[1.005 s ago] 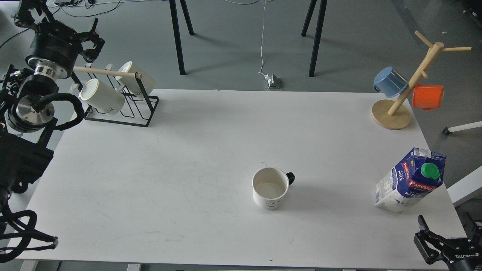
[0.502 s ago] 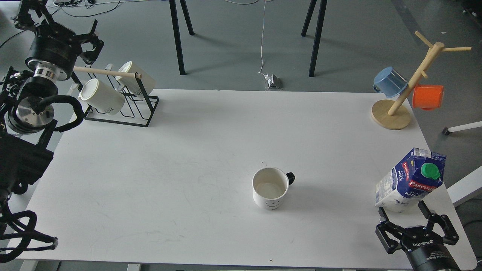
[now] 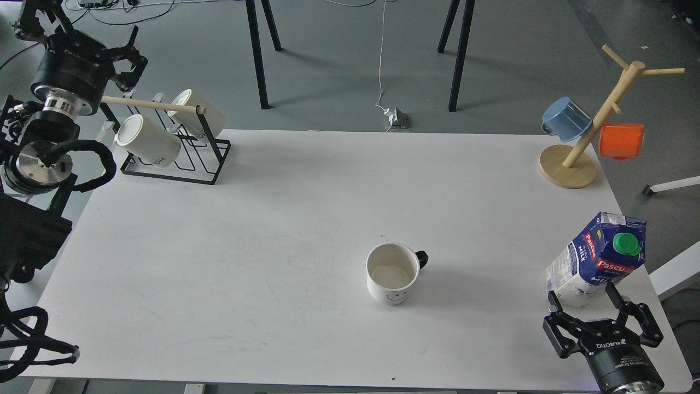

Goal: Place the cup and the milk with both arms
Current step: 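Bring the right gripper down in front of the milk carton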

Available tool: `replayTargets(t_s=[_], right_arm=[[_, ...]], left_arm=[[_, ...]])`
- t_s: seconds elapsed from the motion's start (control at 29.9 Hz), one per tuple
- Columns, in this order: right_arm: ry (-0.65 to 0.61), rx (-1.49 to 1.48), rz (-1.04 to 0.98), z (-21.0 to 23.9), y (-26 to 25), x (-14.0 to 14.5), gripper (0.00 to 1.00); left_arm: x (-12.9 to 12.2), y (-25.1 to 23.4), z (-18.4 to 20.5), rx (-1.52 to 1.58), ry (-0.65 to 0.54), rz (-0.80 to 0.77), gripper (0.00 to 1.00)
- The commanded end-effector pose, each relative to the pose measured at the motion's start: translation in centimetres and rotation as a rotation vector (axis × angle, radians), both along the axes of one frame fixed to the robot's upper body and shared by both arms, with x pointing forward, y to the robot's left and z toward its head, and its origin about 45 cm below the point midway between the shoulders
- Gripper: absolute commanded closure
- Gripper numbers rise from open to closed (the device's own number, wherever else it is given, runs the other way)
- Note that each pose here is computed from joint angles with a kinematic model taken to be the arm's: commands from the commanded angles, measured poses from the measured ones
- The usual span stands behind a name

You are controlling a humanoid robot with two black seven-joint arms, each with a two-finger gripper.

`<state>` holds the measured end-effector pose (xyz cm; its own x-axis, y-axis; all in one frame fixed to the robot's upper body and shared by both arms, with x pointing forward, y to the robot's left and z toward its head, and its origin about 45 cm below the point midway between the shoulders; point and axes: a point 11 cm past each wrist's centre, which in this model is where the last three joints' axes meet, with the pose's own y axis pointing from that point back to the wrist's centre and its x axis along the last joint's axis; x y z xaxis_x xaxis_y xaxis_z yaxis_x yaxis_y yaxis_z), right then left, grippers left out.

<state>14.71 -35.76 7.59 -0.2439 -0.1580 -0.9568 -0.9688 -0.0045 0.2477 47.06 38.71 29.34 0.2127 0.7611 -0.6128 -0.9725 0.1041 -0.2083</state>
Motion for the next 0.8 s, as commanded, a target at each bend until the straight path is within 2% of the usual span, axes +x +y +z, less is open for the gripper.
replayTargets(t_s=[0.0, 0.37, 0.77], right_arm=[[0.009, -0.002, -0.002, -0.2, -0.1, -0.2, 0.01], [0.037, -0.005, -0.010, -0.5, -0.3, -1.6, 0.01], [0.003, -0.031, -0.046, 0.4, -2.0, -0.8, 0.01]], left_arm=[[0.0, 0.0, 0.1, 0.001, -0.001, 0.000, 0.00], [-0.3, 0.3, -0.5, 0.003, 0.008, 0.002, 0.00], [-0.6, 0.7, -0.5, 0.011, 0.002, -0.006, 0.00]])
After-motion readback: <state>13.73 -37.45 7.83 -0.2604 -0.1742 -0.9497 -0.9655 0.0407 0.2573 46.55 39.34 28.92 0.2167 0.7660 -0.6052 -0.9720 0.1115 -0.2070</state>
